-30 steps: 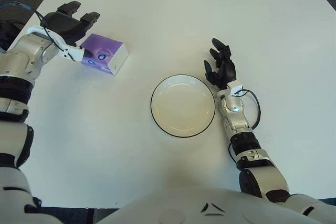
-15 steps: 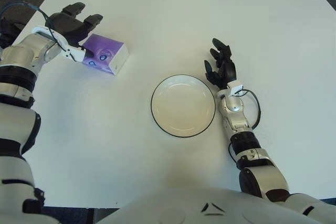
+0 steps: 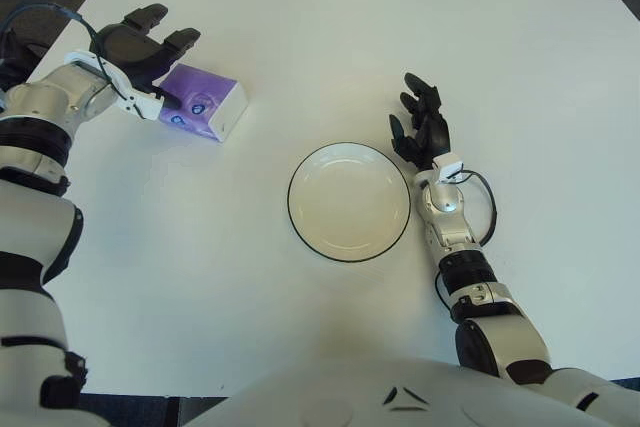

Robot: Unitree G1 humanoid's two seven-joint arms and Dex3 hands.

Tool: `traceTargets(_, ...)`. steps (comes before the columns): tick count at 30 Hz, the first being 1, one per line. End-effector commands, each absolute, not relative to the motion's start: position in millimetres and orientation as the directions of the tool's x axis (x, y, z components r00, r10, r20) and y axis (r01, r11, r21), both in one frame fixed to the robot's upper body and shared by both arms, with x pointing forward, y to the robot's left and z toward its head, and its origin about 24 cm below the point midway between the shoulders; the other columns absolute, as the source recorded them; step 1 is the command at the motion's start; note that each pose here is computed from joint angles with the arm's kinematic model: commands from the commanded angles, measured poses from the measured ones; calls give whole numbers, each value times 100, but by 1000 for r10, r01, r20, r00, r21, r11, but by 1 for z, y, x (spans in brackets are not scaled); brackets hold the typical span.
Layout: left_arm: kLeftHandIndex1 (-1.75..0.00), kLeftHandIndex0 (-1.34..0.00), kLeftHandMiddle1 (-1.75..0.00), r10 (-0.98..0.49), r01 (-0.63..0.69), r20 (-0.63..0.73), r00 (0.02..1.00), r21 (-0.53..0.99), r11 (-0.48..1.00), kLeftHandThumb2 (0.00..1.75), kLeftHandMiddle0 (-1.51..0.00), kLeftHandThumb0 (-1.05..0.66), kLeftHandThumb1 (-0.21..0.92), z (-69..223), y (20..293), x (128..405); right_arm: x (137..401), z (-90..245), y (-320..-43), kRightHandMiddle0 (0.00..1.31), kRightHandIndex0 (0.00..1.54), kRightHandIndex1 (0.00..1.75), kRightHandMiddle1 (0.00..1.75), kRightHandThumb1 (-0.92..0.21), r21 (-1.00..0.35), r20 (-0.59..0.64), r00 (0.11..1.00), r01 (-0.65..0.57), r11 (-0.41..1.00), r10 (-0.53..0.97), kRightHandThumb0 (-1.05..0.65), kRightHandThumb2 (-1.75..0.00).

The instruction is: Put the tissue paper into the plate.

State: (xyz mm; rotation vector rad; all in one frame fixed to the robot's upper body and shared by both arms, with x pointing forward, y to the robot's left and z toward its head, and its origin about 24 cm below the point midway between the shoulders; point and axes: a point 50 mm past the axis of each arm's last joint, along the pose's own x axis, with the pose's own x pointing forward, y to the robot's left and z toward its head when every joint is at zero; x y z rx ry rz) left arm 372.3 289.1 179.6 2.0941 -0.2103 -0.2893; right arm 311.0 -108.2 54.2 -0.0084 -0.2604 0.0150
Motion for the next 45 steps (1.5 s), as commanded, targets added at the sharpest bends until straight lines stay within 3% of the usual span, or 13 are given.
traceTargets(1, -25, 0, 0, -279, -8, -173, 945, 837, -547, 14, 0, -105, 89, 173, 289, 371, 287, 0, -116, 0, 10, 57, 62, -88, -13, 25, 1000, 11, 1000, -11, -60, -51)
traceTargets(13, -21, 0, 0, -349, -32, -190, 918, 840, -541, 12, 0, -105, 88, 179, 281, 369, 288, 1, -116, 0, 9, 55, 60, -89, -14, 24, 1000, 10, 1000, -9, -61, -50)
traceTargets(45, -31, 0, -1, -501, -136, -164, 850, 850, -509, 12, -3, -105, 91, 185, 261, 364, 290, 3, -112, 0, 9, 56, 59, -90, -25, 27, 1000, 6, 1000, -6, -62, -48)
